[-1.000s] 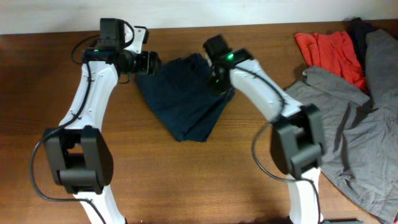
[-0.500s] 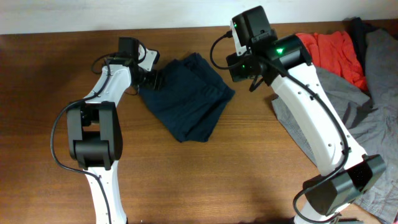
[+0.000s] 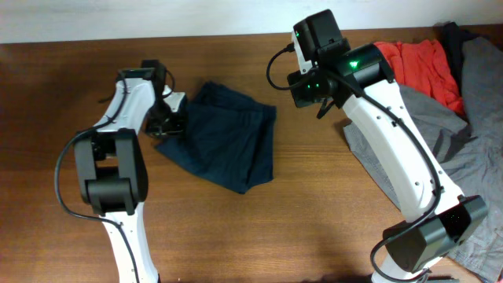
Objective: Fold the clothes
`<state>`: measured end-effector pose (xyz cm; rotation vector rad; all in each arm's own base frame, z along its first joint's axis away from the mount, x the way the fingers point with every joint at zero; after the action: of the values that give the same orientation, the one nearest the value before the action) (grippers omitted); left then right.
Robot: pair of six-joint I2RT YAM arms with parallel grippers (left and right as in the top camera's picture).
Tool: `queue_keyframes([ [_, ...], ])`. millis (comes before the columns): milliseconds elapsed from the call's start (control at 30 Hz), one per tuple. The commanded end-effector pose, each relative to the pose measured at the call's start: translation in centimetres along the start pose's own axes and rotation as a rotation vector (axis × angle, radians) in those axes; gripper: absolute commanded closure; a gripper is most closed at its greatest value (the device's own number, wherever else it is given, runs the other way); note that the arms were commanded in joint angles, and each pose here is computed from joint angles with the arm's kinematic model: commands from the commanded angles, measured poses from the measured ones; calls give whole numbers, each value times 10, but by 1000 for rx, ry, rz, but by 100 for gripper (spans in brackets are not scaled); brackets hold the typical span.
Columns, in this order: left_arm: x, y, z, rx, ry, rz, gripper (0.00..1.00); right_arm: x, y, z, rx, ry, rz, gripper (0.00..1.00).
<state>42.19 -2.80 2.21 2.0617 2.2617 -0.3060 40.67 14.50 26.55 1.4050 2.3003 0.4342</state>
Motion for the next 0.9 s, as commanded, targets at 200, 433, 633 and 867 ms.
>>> queue_keyframes([
  [200, 27, -7, 8, 35, 24, -85, 93, -1, -3, 0, 16, -16, -2, 79],
  [433, 109, -1, -36, -83, 151, -277, 95, 0, -7, 0, 35, -14, -5, 79],
  [633, 171, 10, -70, -221, 133, -311, 94, 0, -7, 0, 32, -14, -4, 79],
  [867, 249, 25, -97, -404, 260, -391, 93, 0, -10, 0, 45, -12, 2, 79],
])
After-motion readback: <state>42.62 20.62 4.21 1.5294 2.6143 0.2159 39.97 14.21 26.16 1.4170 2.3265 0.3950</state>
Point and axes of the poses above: each gripper's point midway between its finger pads, its own z axis out along the fingers, its own x axis along the line the jaws close on, y = z × x, the point moved 2 cm from there along -z, back along the fingers, and after that the axes turned 10 degrees about -z, right-handed, at the moved point
